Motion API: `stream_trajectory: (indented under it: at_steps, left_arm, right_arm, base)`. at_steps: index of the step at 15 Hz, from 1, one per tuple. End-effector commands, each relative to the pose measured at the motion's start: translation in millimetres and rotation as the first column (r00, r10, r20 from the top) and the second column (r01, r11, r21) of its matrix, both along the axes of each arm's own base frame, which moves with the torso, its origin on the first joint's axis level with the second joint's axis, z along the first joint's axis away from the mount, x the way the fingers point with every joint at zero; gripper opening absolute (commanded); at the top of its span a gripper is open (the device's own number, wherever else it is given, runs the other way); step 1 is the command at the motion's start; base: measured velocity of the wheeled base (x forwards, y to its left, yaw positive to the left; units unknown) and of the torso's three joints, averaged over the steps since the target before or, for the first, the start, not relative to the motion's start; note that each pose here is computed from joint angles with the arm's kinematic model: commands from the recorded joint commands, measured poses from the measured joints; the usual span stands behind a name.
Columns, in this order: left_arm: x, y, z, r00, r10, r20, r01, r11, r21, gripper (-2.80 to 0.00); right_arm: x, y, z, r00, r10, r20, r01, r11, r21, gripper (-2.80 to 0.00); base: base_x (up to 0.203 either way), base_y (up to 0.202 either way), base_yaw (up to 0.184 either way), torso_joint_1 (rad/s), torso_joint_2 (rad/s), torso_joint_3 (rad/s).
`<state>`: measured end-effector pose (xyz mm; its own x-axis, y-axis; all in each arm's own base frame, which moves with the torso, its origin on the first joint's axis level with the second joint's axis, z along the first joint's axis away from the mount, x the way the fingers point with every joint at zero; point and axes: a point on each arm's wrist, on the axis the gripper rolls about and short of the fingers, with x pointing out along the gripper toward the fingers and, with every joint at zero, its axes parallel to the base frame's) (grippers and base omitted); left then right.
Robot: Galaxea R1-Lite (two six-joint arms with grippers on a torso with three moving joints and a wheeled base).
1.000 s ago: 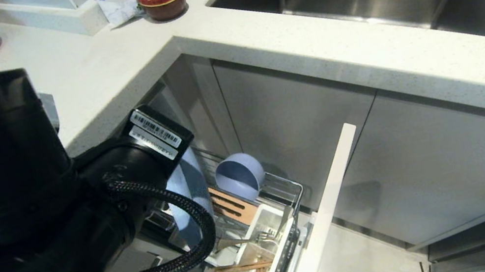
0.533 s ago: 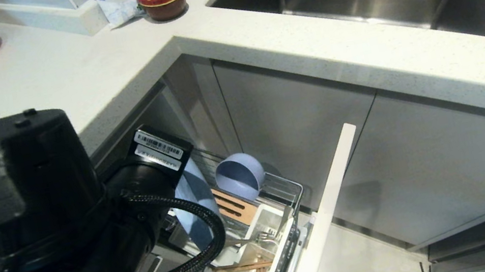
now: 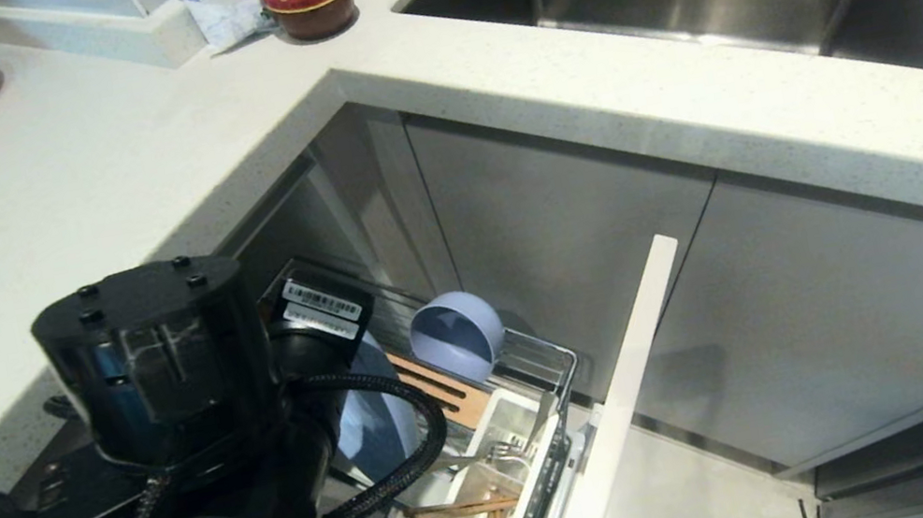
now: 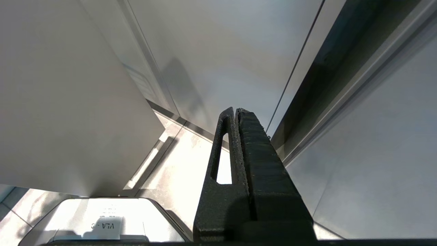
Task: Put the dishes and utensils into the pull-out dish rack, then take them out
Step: Pick up the plate and place it in the cupboard
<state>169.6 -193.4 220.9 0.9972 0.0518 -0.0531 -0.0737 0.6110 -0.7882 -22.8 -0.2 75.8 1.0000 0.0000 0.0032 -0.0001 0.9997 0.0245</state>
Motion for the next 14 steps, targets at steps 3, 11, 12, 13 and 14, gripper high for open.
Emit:
stream_trajectory:
  at_steps: [3, 11, 12, 13, 14]
  left_arm:
    - [11.0, -12.5, -11.6, 1.000, 0.008, 0.014, -0.007, 0.999, -0.052, -2.80]
    - [30.9, -6.2, -19.4, 0.998, 0.062, 0.030, -0.059, 0.993, -0.103, -2.80]
    - [32.1, -5.2, -20.2, 0.997, 0.068, 0.028, -0.064, 0.993, -0.102, -2.80]
    - [32.2, -4.5, -20.2, 0.997, 0.070, 0.029, -0.066, 0.992, -0.104, -2.80]
    - [32.4, -4.0, -20.5, 0.997, 0.072, 0.028, -0.068, 0.992, -0.103, -2.80]
  right_arm:
    - [-0.2, 0.0, -0.5, 1.000, 0.000, 0.003, 0.000, 1.000, 0.000, -2.80]
    - [-0.2, 0.0, -0.5, 1.000, 0.000, 0.003, 0.000, 1.000, 0.000, -2.80]
    - [-0.1, 0.0, -0.5, 1.000, 0.000, 0.002, 0.000, 1.000, 0.000, -2.80]
    - [-0.1, 0.0, -0.5, 1.000, 0.000, 0.002, 0.000, 1.000, 0.000, -2.80]
    - [-0.1, 0.0, -0.5, 1.000, 0.002, 0.001, -0.002, 1.000, 0.000, -2.80]
  base:
    - [0.000, 0.000, 0.000, 0.000, 0.00, 0.000]
    - [0.000, 0.000, 0.000, 0.000, 0.00, 0.000]
    - [0.000, 0.000, 0.000, 0.000, 0.00, 0.000]
    - [0.000, 0.000, 0.000, 0.000, 0.00, 0.000]
    - [0.000, 0.000, 0.000, 0.000, 0.00, 0.000]
